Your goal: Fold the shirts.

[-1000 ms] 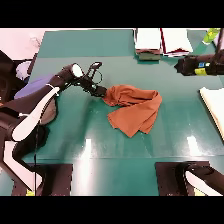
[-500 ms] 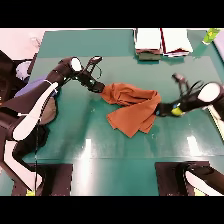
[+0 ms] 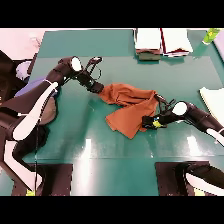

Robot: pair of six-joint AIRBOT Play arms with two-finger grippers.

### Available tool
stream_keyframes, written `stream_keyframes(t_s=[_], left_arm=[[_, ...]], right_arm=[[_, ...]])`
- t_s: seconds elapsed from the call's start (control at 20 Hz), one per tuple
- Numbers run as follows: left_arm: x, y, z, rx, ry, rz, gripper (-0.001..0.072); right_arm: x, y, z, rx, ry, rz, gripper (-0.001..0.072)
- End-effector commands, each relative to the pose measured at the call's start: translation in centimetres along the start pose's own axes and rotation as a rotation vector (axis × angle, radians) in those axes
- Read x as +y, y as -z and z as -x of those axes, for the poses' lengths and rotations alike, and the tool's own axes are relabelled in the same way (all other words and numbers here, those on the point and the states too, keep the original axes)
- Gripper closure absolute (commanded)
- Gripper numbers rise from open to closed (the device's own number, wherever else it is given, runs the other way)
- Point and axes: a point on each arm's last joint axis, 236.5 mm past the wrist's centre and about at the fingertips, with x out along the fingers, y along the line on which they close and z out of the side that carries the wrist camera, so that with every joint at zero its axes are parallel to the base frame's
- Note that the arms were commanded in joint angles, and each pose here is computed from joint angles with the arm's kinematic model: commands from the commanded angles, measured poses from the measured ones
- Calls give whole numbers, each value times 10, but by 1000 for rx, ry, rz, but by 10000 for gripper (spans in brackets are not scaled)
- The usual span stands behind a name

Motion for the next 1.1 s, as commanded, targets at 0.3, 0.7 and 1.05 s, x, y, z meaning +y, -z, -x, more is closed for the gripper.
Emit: stream_keyframes(t_s=[0.3, 0.7, 1.05], left_arm=[[42, -62, 151, -400, -151, 55, 681], [-57, -48, 466, -1128, -301, -171, 680], [-137, 68, 624, -1518, -327, -273, 681]], right_arm=[[-37, -88, 163, -416, 282, 146, 697], [20, -103, 440, -1070, 314, 274, 697], [61, -55, 538, -1266, 292, 333, 697]])
